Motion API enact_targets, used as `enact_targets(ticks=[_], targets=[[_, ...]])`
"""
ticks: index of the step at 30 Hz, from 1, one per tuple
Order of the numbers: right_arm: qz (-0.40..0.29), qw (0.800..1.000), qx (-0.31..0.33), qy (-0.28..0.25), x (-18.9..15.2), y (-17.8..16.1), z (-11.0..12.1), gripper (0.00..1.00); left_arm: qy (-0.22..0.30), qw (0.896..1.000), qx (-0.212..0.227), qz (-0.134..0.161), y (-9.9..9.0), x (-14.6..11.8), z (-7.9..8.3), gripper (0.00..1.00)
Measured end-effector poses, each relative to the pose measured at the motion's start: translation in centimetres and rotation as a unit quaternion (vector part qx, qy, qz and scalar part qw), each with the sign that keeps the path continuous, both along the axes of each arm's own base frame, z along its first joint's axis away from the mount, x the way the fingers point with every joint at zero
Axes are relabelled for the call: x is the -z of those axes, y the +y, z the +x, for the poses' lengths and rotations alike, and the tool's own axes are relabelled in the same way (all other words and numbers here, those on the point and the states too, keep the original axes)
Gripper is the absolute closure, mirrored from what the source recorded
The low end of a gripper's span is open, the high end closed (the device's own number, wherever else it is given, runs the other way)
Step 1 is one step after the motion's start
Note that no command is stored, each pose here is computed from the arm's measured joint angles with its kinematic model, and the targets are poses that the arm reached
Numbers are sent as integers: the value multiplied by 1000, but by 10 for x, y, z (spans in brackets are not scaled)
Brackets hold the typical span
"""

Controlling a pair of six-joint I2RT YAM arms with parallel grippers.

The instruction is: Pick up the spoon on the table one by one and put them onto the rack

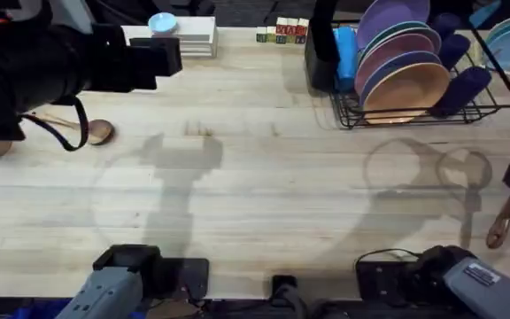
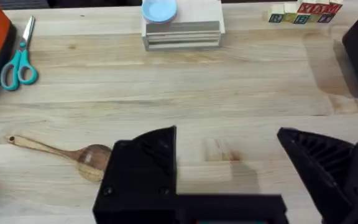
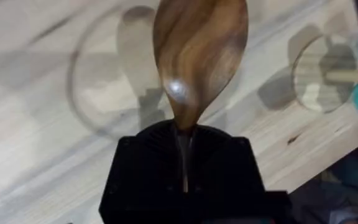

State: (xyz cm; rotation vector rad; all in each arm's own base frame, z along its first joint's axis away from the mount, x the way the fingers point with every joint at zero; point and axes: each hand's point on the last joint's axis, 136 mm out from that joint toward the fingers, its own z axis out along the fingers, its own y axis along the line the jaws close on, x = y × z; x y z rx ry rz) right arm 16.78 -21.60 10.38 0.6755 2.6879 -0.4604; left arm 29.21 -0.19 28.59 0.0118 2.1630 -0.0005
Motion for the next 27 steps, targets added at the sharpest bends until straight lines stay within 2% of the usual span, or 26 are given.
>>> enact_targets(ticks=[8, 9, 13, 14, 18, 27], targets=[[-50, 997, -47, -45, -43, 7, 30, 969, 0, 1000, 0, 0, 0, 0, 0, 8], [-70, 993, -73, -67, -63, 14, 45, 970, 0, 1000, 0, 0, 0, 0, 0, 8], [-102, 983, -109, -109, -95, 23, 70, 970, 0, 1000, 0, 0, 0, 0, 0, 7], [-125, 973, -127, -149, -124, 31, 88, 970, 0, 1000, 0, 0, 0, 0, 0, 7], [-149, 952, -154, -217, -165, 48, 113, 970, 0, 1000, 0, 0, 0, 0, 0, 8], [-121, 887, -239, -376, -225, 117, 169, 970, 0, 1000, 0, 0, 0, 0, 0, 7]])
